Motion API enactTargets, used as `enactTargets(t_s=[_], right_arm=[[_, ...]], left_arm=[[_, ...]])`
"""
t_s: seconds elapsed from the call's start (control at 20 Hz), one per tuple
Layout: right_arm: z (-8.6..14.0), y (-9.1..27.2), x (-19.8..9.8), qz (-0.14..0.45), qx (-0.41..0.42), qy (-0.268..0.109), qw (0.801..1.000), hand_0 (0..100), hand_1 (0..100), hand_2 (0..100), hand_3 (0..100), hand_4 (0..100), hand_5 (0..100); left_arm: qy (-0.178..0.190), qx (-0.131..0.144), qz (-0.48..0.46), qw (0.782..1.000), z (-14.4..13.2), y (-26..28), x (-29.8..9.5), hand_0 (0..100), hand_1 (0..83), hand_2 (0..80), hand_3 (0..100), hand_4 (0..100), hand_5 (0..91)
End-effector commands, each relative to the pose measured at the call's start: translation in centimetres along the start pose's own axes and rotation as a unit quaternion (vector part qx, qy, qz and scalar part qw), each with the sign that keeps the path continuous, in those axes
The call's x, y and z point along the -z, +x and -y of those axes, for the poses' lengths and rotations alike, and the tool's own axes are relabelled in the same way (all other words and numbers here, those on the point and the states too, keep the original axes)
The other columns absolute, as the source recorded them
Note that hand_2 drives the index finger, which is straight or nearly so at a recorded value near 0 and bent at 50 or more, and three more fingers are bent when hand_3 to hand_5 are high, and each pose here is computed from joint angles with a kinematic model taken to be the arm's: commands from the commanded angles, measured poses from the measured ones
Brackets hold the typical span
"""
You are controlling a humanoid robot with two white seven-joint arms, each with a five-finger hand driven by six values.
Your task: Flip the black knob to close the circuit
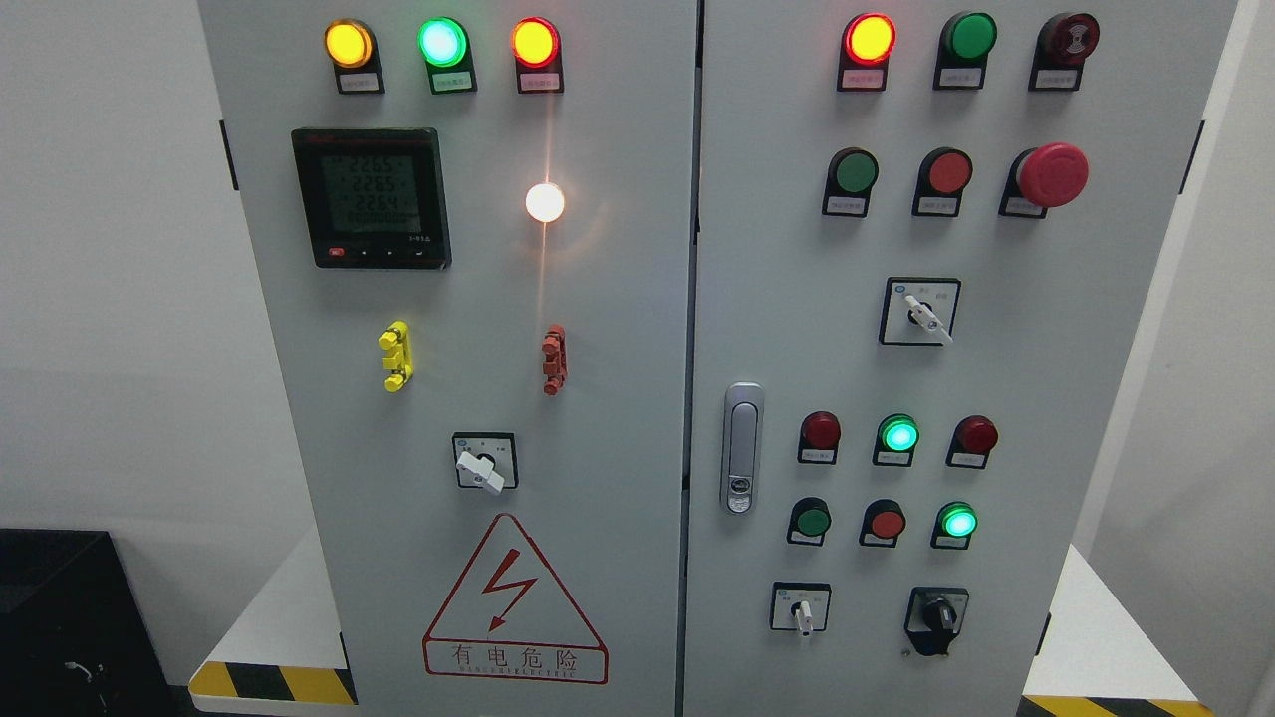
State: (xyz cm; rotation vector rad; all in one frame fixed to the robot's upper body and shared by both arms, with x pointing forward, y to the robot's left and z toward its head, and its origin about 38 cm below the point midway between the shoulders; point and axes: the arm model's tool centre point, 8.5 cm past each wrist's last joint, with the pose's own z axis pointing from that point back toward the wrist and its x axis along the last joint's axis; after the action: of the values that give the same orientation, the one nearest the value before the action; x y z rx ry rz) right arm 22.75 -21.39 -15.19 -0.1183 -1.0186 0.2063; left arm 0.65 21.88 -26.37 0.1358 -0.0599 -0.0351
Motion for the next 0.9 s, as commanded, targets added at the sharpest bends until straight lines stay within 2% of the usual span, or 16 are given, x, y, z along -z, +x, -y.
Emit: enactTargets(t_s=[0.0,0.15,0.4,0.6,0.85], right_arm=[[2.6,7.4,0.6,0.106,-0.07,-0.05,0.991,0,2,54,75,62,46],[3.3,9.1,0.5,0.129,-0.111,-0.08,0.982,0,1,60,78,67,54],[5.2,10.8,0.5,0.147,-0.189,-0.139,0.961,0,0,75,89,75,67],[6.4,12.9,-0.1,0.161,-0.232,-0.173,0.943,0,0,88,100,88,81],[7.3,15.4,-0.6,0.172,-0.279,-0.196,0.924,0,0,94,100,93,89]], left_arm=[[-0.002,-0.002,0.003,1.0,0.2,-0.5,0.0,12,55.6,0.0,0,0,0.0],[-0.002,-0.002,0.003,1.0,0.2,-0.5,0.0,12,55.6,0.0,0,0,0.0],[-0.002,-0.002,0.003,1.0,0.2,-0.5,0.0,12,55.6,0.0,0,0,0.0],[-0.002,-0.002,0.003,1.0,0.2,-0.5,0.0,12,55.6,0.0,0,0,0.0],[-0.001,-0.002,0.003,1.0,0.1,-0.5,0.0,12,55.6,0.0,0,0,0.0]])
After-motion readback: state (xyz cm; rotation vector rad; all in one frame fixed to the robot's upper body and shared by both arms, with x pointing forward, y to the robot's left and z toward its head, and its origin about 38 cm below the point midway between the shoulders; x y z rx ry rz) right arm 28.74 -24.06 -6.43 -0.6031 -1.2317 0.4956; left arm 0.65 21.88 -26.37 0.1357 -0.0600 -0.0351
